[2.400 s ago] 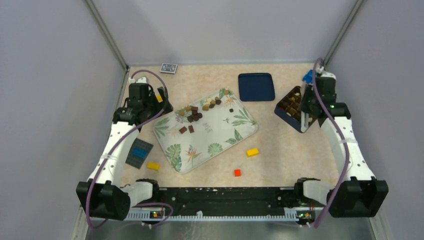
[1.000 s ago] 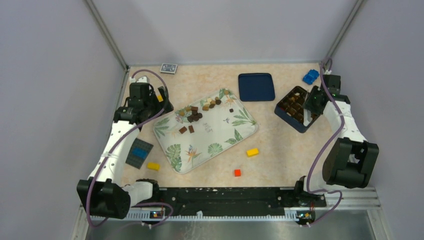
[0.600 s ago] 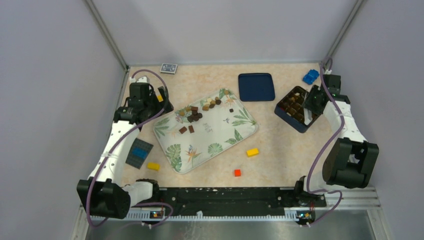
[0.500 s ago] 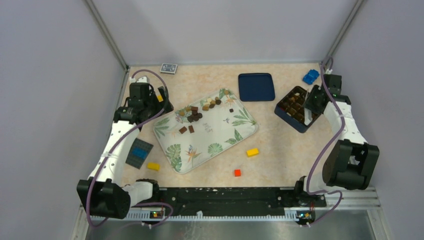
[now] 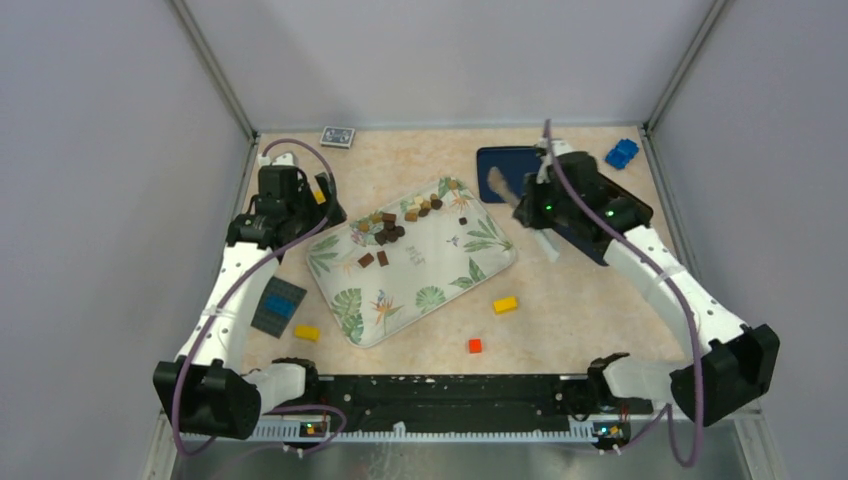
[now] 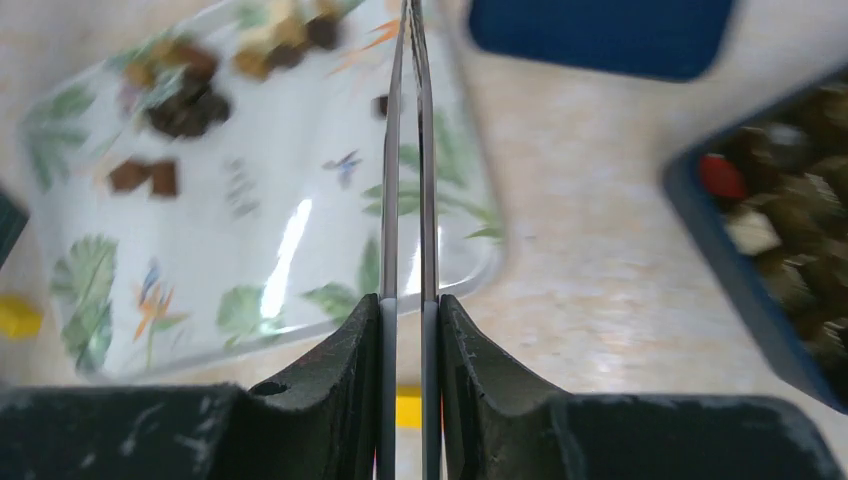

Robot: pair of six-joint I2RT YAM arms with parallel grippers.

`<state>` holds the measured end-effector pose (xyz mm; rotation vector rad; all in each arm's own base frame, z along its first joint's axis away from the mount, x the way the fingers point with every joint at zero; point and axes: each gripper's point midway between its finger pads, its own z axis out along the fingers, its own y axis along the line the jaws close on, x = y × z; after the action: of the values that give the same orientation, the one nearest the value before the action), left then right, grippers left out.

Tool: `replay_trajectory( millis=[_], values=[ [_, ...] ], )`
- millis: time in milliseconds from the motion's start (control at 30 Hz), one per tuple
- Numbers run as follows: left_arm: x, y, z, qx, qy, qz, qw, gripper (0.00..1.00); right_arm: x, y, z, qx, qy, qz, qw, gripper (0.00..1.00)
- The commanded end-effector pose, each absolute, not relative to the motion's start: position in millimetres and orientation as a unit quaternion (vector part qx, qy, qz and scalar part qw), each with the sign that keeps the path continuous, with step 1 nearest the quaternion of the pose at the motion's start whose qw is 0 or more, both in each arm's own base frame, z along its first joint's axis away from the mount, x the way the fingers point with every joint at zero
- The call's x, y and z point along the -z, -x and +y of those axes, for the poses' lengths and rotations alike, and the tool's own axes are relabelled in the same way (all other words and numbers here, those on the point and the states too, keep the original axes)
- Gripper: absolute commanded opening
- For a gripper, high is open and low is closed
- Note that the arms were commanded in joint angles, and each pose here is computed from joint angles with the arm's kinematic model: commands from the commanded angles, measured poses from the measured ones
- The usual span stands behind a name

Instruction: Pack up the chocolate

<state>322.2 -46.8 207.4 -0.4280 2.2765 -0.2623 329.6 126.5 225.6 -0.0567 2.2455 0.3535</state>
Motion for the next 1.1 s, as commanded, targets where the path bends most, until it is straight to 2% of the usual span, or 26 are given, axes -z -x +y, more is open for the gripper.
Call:
replay_trajectory(
  millis=[0,200,433,733,1067],
  values=[
    [-229,-323,-40,0.097,0.174,0.882,0.428,0.99,-226,-293,208,-0.178,0.135,0.884,0.410,0.20],
    [-233,-318,-37,0.098,0.190,0.878,0.429,0.99,-192,-249,301,-0.200,0.234,0.871,0.384,0.27],
    [-240,-310,-29,0.088,0.209,0.869,0.440,0.99,-155,-221,366,-0.192,0.291,0.859,0.376,0.33],
    [-244,-308,-26,0.081,0.206,0.868,0.443,0.99,-134,-217,396,-0.176,0.309,0.853,0.382,0.44],
    [-244,-310,-27,0.082,0.200,0.870,0.444,0.99,-120,-227,406,-0.138,0.312,0.853,0.395,0.43]
  ],
)
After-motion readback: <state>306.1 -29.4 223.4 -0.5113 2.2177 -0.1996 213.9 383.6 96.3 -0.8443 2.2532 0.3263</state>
